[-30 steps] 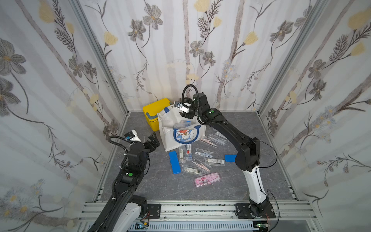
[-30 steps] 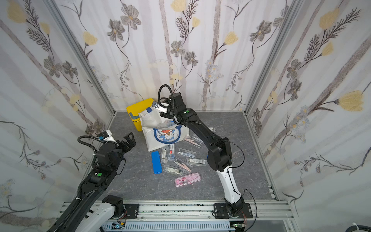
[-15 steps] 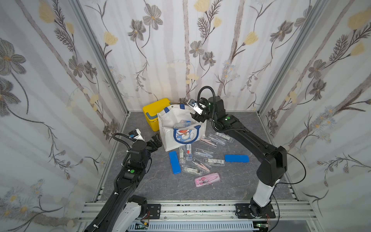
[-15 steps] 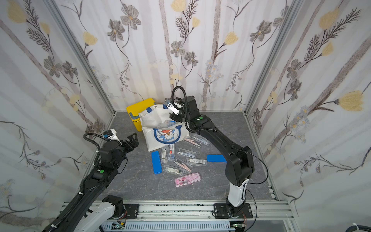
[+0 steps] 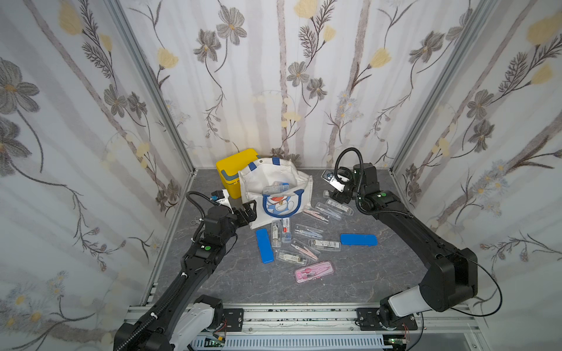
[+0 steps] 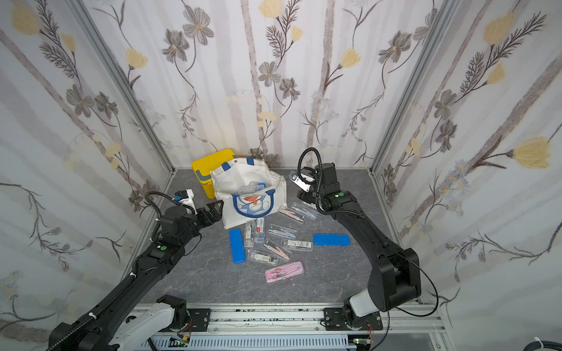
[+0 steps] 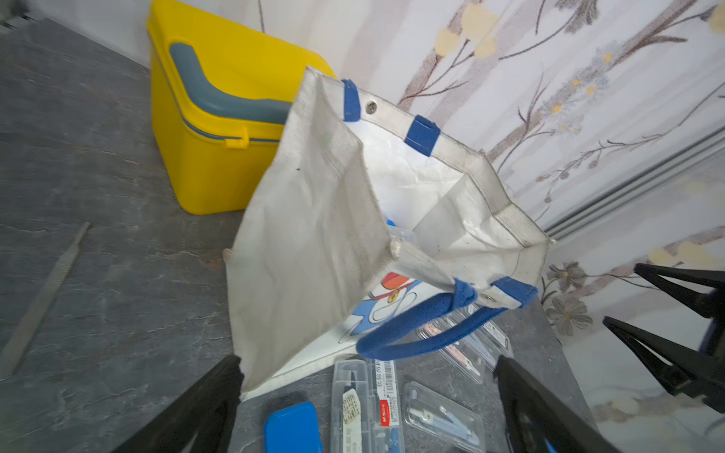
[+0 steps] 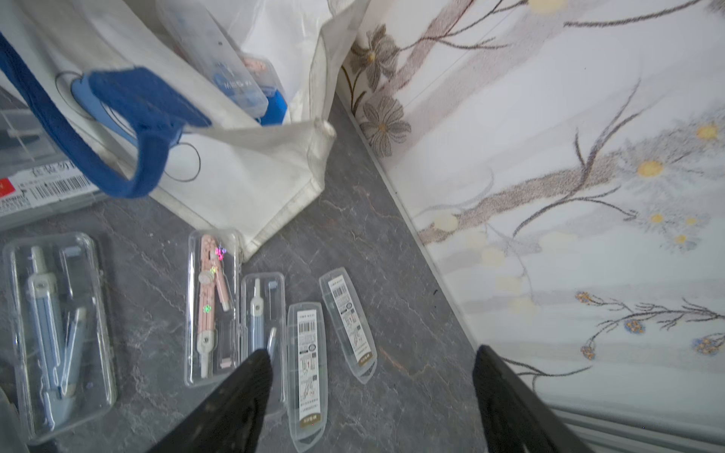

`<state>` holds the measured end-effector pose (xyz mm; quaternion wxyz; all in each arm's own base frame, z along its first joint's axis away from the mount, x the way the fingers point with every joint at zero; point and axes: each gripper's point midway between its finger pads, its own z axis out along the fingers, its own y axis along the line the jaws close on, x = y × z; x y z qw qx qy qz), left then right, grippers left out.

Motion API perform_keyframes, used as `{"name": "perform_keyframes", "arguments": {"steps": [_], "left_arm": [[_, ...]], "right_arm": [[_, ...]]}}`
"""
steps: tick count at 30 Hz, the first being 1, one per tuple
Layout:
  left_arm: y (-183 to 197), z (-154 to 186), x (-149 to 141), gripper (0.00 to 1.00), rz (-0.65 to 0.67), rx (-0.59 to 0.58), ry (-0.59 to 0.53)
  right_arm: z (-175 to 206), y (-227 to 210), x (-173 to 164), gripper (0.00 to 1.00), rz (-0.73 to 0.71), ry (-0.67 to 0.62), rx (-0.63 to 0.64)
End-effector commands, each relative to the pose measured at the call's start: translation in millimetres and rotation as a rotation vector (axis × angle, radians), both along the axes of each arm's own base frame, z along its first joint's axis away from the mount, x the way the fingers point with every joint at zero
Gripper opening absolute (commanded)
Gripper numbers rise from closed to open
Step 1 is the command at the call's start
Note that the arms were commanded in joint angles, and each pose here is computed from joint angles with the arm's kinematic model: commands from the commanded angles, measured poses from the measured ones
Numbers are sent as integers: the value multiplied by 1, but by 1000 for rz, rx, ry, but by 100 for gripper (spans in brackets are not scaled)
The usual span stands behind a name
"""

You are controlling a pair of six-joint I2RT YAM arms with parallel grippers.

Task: Put the compass set into the canvas bag
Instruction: Pick up the compass set at the center of the board.

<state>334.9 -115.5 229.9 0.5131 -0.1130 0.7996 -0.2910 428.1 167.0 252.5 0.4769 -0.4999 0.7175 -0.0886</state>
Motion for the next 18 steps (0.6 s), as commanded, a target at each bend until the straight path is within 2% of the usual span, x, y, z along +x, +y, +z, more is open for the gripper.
{"name": "perform_keyframes", "arguments": {"steps": [1,8,18], "left_arm": [[-28,13,-3,100,-106,-42,-43],[-59,13,-15,100,-209,1,-77],[-57,20,-12,100,-183,27,-122]], "right_arm": [[-31,-12,-13,80,59,101,-96],[-97,-47,-34,80,55,341,-261],[-166,-75,-76,81,46,637,-349]]}}
